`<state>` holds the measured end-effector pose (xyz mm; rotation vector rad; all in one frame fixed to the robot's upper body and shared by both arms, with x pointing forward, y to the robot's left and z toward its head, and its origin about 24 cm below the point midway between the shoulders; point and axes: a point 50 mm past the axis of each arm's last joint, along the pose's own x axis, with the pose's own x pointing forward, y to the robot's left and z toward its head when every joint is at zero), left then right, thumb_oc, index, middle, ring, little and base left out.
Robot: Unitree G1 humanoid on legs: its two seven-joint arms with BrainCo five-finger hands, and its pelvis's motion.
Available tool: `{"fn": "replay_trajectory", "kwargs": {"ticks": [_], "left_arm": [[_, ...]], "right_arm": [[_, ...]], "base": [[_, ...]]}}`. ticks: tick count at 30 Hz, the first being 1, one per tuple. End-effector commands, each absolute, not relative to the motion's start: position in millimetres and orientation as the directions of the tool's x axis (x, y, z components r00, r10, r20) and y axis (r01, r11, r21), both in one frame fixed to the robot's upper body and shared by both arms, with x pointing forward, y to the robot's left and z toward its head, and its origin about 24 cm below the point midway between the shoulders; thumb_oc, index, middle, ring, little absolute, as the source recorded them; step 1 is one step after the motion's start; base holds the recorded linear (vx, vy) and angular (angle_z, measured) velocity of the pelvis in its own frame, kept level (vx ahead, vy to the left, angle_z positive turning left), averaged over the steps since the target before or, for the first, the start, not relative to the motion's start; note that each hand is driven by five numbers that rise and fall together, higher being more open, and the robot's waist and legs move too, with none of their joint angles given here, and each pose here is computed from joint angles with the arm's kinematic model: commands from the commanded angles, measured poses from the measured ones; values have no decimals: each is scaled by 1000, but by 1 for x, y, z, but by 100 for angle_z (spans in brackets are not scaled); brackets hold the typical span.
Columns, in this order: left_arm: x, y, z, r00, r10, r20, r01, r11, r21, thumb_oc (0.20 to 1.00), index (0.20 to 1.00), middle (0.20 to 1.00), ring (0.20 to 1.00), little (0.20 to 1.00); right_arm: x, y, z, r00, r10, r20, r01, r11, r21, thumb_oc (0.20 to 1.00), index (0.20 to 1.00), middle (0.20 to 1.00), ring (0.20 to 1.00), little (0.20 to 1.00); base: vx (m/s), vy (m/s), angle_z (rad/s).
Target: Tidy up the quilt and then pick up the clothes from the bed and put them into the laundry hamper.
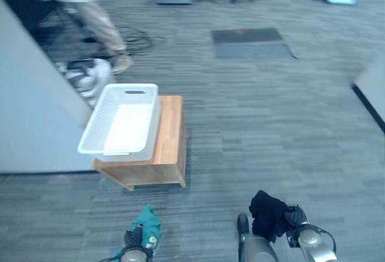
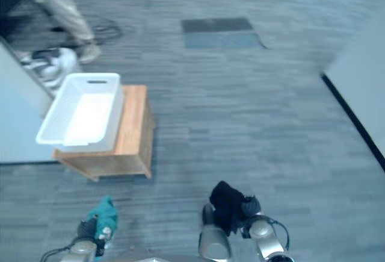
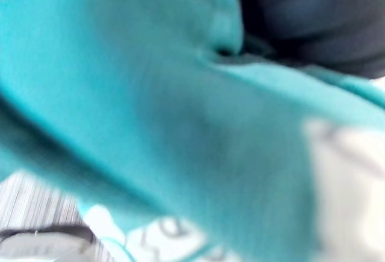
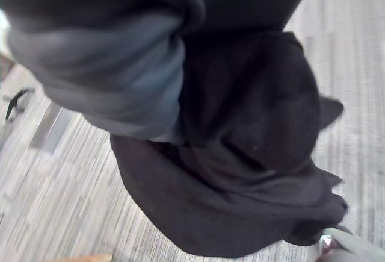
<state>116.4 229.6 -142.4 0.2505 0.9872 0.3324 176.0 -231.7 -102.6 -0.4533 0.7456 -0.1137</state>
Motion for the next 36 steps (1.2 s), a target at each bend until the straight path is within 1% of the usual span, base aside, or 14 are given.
{"fn": "replay_trajectory", "kwargs": {"ticks": [1, 7, 14, 17, 22, 24, 25, 26, 28, 29, 30, 33, 35, 36], "left_arm": [[159, 226, -122, 652, 349, -673, -148, 929, 339, 200, 200, 200, 200, 200], [144, 224, -125, 639, 315, -702, -86, 936, 342, 200, 200, 200, 200, 200], [143, 232, -127, 618, 335, -712, -63, 923, 380, 200, 200, 200, 200, 200], [154, 231, -121, 658, 324, -679, -77, 927, 368, 200, 200, 200, 200, 200], [154, 243, -122, 639, 355, -682, -48, 904, 425, 200, 200, 200, 200, 200], [148, 257, -123, 612, 395, -686, -47, 883, 467, 200, 200, 200, 200, 200], [139, 264, -125, 587, 421, -692, -67, 877, 476, 200, 200, 200, 200, 200], [132, 266, -127, 573, 431, -697, -81, 876, 475, 200, 200, 200, 200, 200], [122, 262, -130, 560, 433, -706, -109, 884, 456, 200, 200, 200, 200, 200], [128, 260, -127, 582, 421, -696, -107, 888, 448, 200, 200, 200, 200, 200], [128, 260, -127, 582, 421, -696, -107, 888, 448, 200, 200, 200, 200, 200], [128, 264, -123, 596, 423, -682, -102, 883, 458, 200, 200, 200, 200, 200], [121, 261, -127, 579, 409, -705, -72, 887, 456, 200, 200, 200, 200, 200], [120, 261, -128, 579, 408, -706, -72, 888, 454, 200, 200, 200, 200, 200]], "right_arm": [[216, -257, -59, 859, -275, -432, 10, 852, -524, 200, 200, 200, 200, 200], [213, -268, -57, 851, -308, -425, 34, 840, -541, 200, 200, 200, 200, 200], [217, -251, -54, 879, -256, -402, 7, 850, -526, 200, 200, 200, 200, 200], [212, -257, -53, 875, -278, -396, 30, 847, -530, 200, 200, 200, 200, 200], [212, -272, -48, 861, -342, -376, 100, 839, -535, 200, 200, 200, 200, 200], [222, -274, -33, 895, -322, -310, 96, 816, -570, 200, 200, 200, 200, 200], [235, -276, -15, 924, -304, -233, 111, 794, -597, 200, 200, 200, 200, 200], [241, -278, -6, 936, -290, -197, 112, 779, -617, 200, 200, 200, 200, 200], [263, -282, 33, 969, -243, -44, 149, 717, -682, 200, 200, 200, 200, 200], [272, -291, 57, 966, -255, 40, 207, 672, -711, 200, 200, 200, 200, 200], [272, -292, 57, 966, -255, 40, 207, 672, -711, 200, 200, 200, 200, 200], [286, -295, 99, 959, -224, 175, 279, 626, -728, 200, 200, 200, 200, 200], [294, -302, 132, 941, -203, 270, 338, 593, -731, 200, 200, 200, 200, 200], [294, -302, 132, 941, -202, 270, 337, 592, -732, 200, 200, 200, 200, 200]], "base": [[282, -295, 100], [374, -87, 83], [260, 54, 100], [306, -274, 198], [302, -341, 185], [401, -504, 170], [318, -445, 171], [402, -480, 146], [285, -339, 70], [95, -209, 29], [104, -234, 37], [168, -126, 63], [285, -8, -19], [241, 77, -25]]}}
